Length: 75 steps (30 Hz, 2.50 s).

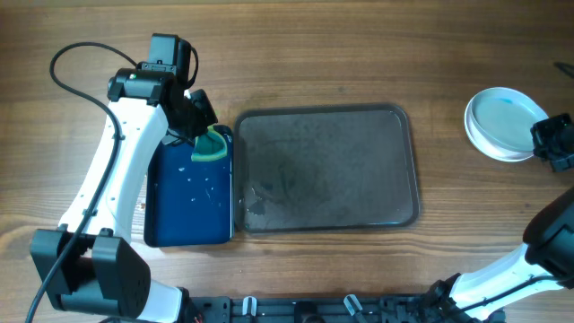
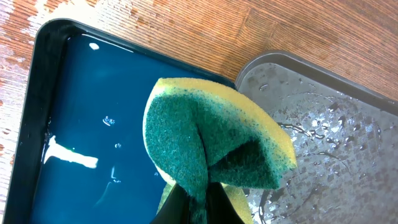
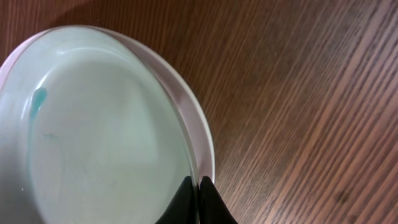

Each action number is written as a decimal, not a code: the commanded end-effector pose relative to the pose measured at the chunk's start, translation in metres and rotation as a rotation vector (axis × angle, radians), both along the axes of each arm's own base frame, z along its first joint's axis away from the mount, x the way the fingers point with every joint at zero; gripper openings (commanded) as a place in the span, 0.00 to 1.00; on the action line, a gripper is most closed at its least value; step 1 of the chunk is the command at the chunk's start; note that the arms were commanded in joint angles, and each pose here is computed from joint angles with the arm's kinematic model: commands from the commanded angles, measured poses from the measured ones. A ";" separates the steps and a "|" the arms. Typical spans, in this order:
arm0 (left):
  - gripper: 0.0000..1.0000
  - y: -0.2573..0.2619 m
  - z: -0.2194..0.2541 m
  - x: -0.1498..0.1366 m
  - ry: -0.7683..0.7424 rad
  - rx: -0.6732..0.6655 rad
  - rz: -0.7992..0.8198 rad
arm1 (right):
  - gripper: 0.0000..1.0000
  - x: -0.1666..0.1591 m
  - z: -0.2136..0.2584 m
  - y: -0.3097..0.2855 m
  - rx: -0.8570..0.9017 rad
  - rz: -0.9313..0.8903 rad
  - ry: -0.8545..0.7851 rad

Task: Clean dirty plates on tray and stack at the side
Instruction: 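Lower the plate onto the stacked plates and open the right gripper, then drop the sponge into the blue water tray with the left gripper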

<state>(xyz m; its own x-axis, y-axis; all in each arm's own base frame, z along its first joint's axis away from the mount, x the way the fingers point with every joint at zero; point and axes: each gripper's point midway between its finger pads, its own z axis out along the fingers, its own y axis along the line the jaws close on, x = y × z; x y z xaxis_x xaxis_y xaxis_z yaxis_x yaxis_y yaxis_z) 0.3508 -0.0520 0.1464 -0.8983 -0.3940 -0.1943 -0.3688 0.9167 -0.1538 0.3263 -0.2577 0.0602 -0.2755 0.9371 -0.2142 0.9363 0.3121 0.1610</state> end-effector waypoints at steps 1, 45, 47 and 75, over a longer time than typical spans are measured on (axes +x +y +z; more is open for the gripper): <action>0.04 0.001 0.019 0.004 -0.061 0.007 -0.013 | 0.15 -0.005 -0.005 -0.005 -0.007 -0.027 0.019; 1.00 0.031 -0.110 -0.082 0.223 0.135 0.029 | 0.69 0.048 0.191 0.285 -0.029 0.986 -0.365; 1.00 0.030 -0.110 -0.082 0.222 0.135 0.028 | 0.69 0.048 0.196 0.285 -0.059 1.024 -0.383; 1.00 0.017 0.227 -0.152 -0.843 -0.019 -0.086 | 0.99 -0.073 0.384 0.274 -0.807 1.225 -0.827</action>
<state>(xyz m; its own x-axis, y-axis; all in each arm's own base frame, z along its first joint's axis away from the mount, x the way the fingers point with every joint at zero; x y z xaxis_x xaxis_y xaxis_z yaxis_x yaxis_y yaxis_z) 0.2163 -0.0403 0.3581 -0.5409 -0.3512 -0.7643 -0.0837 0.9266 -0.3666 0.2501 0.0177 0.4458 -0.2694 -0.1379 -0.9531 -0.1580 0.9826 -0.0975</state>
